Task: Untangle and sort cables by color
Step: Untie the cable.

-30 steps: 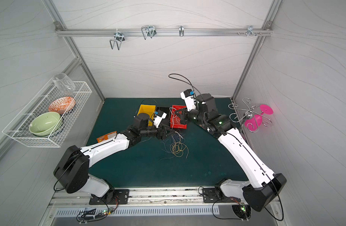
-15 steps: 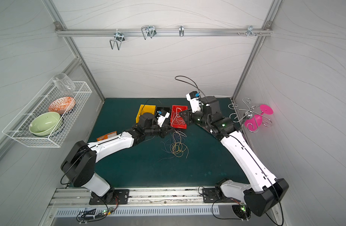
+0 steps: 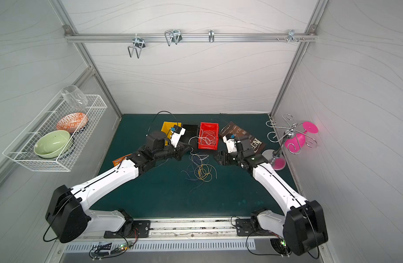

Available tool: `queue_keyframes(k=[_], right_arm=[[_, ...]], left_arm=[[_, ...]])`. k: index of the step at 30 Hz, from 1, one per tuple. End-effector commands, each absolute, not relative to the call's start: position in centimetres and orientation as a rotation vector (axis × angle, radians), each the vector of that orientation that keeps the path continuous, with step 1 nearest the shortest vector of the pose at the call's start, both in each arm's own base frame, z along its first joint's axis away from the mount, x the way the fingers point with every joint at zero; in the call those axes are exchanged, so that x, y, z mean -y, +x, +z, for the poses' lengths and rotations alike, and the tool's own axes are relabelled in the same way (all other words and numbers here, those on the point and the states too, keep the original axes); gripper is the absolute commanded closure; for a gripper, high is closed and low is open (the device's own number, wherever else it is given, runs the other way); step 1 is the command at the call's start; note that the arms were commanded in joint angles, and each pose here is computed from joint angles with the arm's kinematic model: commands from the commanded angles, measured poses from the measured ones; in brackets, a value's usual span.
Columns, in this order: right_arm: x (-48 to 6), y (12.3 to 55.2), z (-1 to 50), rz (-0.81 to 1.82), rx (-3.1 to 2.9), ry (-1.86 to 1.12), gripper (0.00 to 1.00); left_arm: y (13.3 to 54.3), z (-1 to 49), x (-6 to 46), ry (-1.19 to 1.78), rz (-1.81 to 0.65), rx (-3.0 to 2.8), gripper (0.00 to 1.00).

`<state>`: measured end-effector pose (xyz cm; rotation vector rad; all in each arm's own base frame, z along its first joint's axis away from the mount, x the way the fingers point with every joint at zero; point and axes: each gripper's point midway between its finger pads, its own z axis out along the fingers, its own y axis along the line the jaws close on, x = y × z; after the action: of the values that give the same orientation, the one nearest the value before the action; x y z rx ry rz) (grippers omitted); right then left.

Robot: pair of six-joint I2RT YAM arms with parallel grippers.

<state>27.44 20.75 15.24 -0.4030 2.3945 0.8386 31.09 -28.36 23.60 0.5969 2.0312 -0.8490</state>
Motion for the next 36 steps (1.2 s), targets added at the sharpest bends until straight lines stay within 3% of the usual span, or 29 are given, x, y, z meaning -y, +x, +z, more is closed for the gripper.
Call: queue_keyframes(k=[1, 6, 13, 22, 36], right_arm=[[-24.5, 28.7, 16.3, 0.959, -2.253, -0.445, 0.28], [-26.5, 29.7, 11.3, 0.980, -2.348, -0.369, 0.30], [-28.1, 29.1, 5.7, 0.867, -2.522, -0.365, 0.48], [-27.8, 28.1, 2.9, 0.819, -2.600, -0.364, 0.46], [-26.8, 27.7, 0.9, 0.713, -2.676, -0.366, 0.51]], left_arm=[[31.4, 24.6, 27.6, 0.585, -0.803, -2.014, 1.00], [31.5, 25.1, 27.0, 0.556, -0.789, -2.016, 1.00], [31.7, 26.6, 25.3, 0.481, -0.779, -2.006, 1.00], [32.5, 29.0, 21.2, 0.382, -0.710, -1.977, 1.00], [31.5, 35.3, 17.9, 0.325, -0.633, -1.856, 1.00]])
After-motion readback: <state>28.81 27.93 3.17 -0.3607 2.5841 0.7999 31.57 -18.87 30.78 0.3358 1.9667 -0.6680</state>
